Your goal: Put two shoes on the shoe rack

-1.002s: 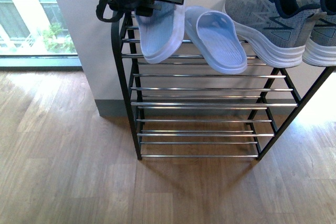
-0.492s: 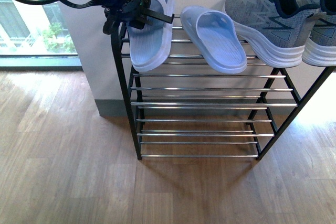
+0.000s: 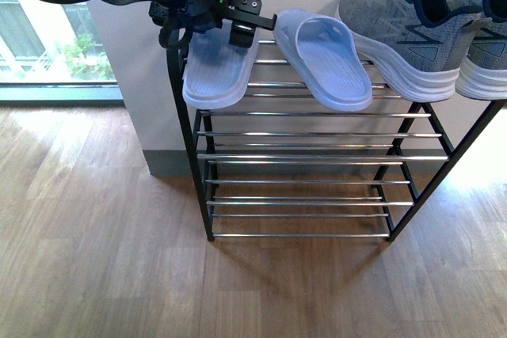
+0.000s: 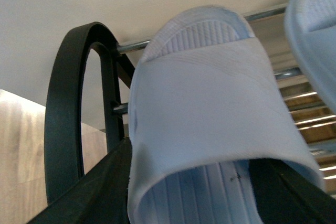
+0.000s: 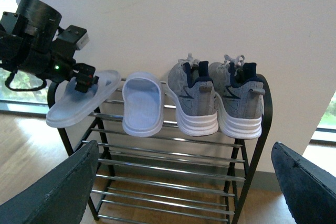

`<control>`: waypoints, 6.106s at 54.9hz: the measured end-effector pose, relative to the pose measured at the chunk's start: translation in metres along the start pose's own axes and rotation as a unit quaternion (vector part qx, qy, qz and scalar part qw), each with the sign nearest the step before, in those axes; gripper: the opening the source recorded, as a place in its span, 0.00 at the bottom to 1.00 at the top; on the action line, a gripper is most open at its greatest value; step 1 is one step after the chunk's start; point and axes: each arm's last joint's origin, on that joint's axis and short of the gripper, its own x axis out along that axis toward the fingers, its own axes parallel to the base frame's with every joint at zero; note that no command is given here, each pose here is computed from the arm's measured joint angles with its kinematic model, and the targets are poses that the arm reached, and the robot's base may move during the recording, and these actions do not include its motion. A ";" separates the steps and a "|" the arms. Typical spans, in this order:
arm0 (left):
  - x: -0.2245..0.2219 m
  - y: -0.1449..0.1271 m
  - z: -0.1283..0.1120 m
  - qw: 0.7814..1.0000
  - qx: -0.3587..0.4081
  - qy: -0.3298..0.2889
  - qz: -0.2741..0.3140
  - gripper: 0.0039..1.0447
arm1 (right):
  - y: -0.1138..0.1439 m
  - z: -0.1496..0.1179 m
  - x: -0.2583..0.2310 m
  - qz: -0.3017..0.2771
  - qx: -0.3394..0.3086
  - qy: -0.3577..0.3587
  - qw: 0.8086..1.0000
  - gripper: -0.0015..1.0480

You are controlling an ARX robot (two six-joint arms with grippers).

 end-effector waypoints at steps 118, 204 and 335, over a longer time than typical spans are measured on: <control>-0.343 0.114 -0.198 0.946 -0.081 -0.302 0.090 0.01 | 0.000 0.000 0.000 0.000 0.000 0.000 1.000 0.91; -0.366 0.108 -0.217 0.947 -0.082 -0.296 0.090 0.86 | 0.000 0.000 0.000 0.000 0.000 0.000 1.000 0.91; -0.366 0.108 -0.217 0.947 -0.081 -0.297 0.090 0.91 | 0.000 0.000 0.000 0.000 0.000 0.001 1.000 0.91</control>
